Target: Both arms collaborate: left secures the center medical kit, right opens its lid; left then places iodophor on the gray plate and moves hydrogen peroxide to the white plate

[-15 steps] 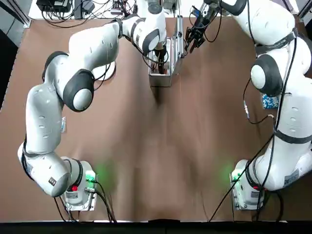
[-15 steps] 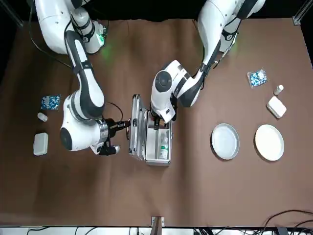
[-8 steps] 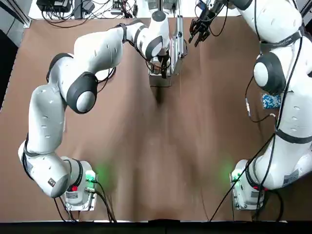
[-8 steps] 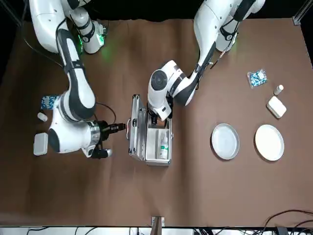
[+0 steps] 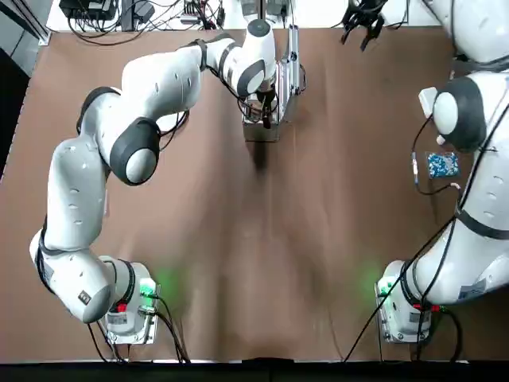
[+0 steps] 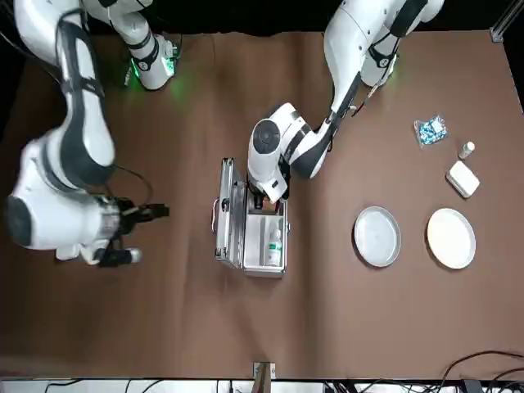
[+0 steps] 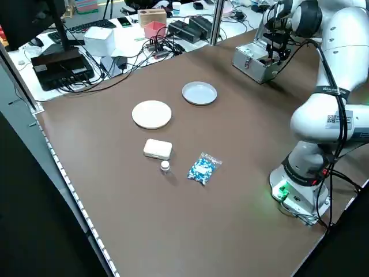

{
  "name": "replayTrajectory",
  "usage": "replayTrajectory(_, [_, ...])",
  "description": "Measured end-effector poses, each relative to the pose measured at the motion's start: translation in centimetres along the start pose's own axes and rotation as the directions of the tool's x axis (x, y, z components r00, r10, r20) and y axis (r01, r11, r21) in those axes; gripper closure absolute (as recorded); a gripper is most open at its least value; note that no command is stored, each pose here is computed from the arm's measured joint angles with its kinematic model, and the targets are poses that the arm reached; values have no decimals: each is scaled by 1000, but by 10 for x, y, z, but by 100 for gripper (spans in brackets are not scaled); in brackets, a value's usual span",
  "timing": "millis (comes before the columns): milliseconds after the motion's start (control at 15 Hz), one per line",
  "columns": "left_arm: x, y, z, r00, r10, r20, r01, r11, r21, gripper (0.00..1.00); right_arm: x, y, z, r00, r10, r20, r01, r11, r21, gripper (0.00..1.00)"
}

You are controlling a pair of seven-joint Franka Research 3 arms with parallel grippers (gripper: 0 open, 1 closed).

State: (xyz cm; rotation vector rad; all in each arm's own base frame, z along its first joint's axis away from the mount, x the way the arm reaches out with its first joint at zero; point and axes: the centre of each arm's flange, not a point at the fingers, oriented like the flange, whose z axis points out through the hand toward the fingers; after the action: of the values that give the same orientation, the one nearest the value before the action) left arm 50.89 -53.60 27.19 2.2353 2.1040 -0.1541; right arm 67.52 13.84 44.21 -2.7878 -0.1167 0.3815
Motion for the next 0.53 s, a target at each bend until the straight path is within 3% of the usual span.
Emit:
replayTrajectory(200, [0, 0, 1, 1000, -4, -1, 4, 1000, 2, 26, -30, 24, -71, 995, 13, -94, -21, 996, -87, 1])
replayTrajectory(267, [1, 0, 1, 1000, -11, -3, 11, 1000, 4, 29, -54, 39, -112, 990, -1, -143, -29, 977, -210, 1])
replayTrajectory(333, [0, -1, 1, 1000, -15, -6, 15, 1000, 9, 34, -64, 44, -127, 987, -26, -156, -18, 961, -276, 1])
replayTrajectory(400, [1, -1, 1, 1000, -23, -6, 23, 1000, 9, 34, -71, 47, -139, 985, -49, -165, -6, 949, -315, 1])
replayTrajectory(533, [1, -1, 1, 999, -50, -9, 50, 999, 13, 36, -81, 55, -154, 981, -61, -181, -1, 946, -326, 1])
